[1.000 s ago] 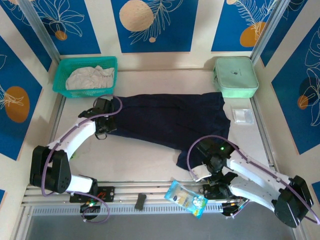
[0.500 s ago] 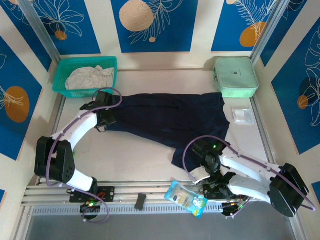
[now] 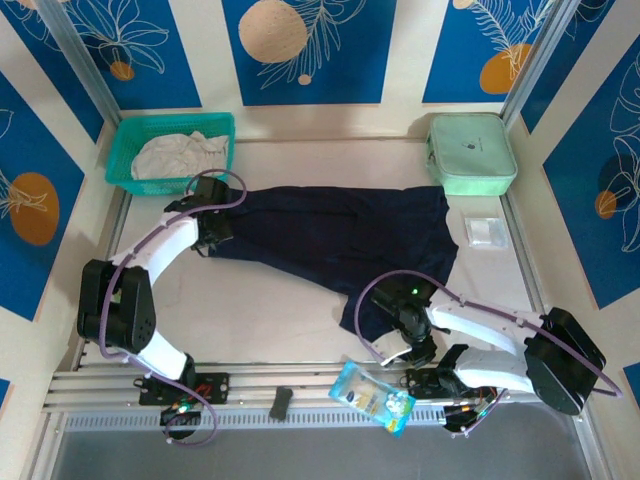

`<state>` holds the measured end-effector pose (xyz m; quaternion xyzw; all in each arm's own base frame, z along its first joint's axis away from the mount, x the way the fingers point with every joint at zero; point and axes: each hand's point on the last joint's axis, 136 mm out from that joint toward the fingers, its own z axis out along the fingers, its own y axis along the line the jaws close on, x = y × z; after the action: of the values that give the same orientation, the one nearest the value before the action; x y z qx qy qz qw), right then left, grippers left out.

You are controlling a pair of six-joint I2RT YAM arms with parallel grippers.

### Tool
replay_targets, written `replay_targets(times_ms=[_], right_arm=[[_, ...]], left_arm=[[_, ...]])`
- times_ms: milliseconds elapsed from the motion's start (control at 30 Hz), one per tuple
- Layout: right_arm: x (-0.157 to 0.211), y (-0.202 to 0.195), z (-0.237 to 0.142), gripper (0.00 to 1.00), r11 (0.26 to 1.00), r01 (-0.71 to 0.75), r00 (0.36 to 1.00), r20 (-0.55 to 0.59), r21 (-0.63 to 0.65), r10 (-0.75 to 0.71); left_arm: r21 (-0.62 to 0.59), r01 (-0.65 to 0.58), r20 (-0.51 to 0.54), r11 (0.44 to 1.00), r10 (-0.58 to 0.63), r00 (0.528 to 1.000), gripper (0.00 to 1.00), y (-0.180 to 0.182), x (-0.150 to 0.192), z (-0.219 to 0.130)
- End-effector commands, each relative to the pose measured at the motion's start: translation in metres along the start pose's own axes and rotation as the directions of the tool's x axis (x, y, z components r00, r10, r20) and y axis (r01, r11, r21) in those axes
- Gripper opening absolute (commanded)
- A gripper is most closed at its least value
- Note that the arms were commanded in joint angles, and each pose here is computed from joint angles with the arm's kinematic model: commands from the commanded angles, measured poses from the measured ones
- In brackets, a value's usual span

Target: Fold and stack the t-shirts

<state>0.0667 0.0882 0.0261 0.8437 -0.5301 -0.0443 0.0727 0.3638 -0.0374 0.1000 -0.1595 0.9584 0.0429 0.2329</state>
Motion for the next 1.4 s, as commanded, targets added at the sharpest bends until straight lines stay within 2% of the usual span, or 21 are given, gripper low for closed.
replay_targets(times_ms=[0, 233, 533, 833, 967, 1167, 1367], right_arm=[[-0.004, 0.008, -0.001, 0.49, 1.0, 0.003, 1.0, 0.016, -0.022, -0.002], [-0.006, 0.025, 0.011, 0.49, 0.998, 0.01, 1.0, 0.014, -0.064, -0.009], [-0.027, 0.013, 0.022, 0.45, 0.996, -0.052, 0.999, -0.008, -0.069, 0.052], [-0.023, -0.013, 0.028, 0.34, 0.996, -0.084, 0.994, -0.071, 0.033, 0.086], [-0.026, -0.025, 0.025, 0.33, 0.99, -0.125, 0.991, -0.041, 0.073, 0.128], [-0.036, -0.042, 0.008, 0.34, 0.969, -0.236, 0.97, 0.082, 0.071, 0.231], [-0.04, -0.058, 0.003, 0.36, 0.955, -0.29, 0.953, 0.111, 0.066, 0.282]], left_arm=[[0.002, 0.002, 0.019, 1.0, -0.002, 1.0, 0.0, 0.0, -0.01, 0.001], [-0.003, 0.0, 0.019, 1.0, 0.0, 1.0, 0.0, 0.0, -0.011, 0.002], [0.012, -0.004, 0.014, 1.0, 0.003, 1.0, 0.0, -0.002, -0.008, 0.004], [0.035, -0.002, 0.005, 0.999, 0.002, 1.0, 0.0, -0.005, -0.003, 0.007], [0.033, -0.001, 0.001, 0.999, 0.001, 1.0, 0.0, -0.005, -0.001, 0.01], [0.033, -0.004, -0.004, 0.999, 0.004, 1.0, 0.0, -0.006, -0.001, 0.013], [0.038, -0.006, -0.011, 0.999, 0.006, 1.0, 0.0, -0.008, 0.0, 0.016]])
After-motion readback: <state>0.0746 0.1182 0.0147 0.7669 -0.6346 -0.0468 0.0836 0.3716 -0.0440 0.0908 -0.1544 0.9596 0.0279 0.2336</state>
